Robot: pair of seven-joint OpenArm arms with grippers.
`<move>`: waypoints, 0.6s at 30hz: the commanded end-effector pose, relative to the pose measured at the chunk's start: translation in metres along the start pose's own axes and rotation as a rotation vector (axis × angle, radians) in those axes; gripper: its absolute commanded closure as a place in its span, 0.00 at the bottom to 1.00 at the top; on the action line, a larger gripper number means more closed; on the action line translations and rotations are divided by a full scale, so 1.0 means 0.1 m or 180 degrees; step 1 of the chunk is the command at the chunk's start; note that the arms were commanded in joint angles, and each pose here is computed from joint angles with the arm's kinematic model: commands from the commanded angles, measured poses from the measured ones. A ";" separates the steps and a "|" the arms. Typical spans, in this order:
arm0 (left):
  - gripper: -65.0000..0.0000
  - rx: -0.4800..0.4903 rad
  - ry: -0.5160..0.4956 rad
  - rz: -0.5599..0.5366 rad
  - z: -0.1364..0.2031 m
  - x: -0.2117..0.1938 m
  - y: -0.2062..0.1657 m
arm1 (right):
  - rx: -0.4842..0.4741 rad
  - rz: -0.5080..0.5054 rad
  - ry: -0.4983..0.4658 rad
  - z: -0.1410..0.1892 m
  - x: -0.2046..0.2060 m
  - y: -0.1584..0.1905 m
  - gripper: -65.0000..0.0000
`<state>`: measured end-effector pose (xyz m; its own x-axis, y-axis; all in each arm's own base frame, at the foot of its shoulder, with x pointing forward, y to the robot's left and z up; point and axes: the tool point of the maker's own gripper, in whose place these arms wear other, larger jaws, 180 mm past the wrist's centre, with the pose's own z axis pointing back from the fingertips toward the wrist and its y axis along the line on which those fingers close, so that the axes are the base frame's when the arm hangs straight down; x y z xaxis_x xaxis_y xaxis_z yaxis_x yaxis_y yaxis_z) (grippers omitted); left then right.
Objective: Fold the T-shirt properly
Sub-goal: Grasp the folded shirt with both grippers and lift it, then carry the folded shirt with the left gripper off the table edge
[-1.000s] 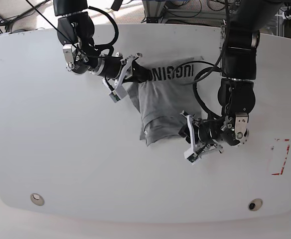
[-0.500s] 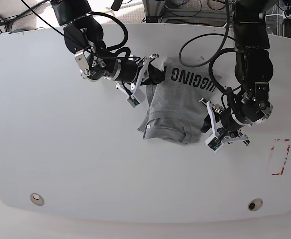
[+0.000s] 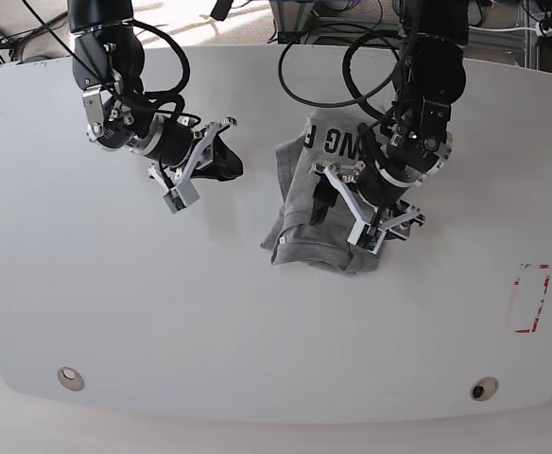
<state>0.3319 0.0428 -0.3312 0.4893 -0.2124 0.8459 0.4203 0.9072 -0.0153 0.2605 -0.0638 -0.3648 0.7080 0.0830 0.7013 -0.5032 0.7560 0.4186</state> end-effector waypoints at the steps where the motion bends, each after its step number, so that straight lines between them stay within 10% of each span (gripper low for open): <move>1: 0.29 0.0055 -0.0110 -0.0027 -0.05 0.01 -0.02 | -0.0036 0.0076 -0.0165 0.11 0.14 -0.07 0.92; 11: 0.29 0.0345 0.0924 0.0120 -0.23 -1.46 0.50 | -0.0238 -0.0275 -0.0475 0.52 0.17 -0.31 0.92; 18: 0.29 0.0757 0.1046 0.0155 0.21 -1.63 1.47 | -0.0381 -0.0263 -0.0532 0.75 0.17 -0.40 0.92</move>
<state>0.3322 0.1697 -0.4277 0.5954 -0.1234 0.7939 0.2299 0.9730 -0.0211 0.2531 -0.1391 -0.3396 0.6794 -0.0873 0.7285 -0.3504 0.8337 0.4267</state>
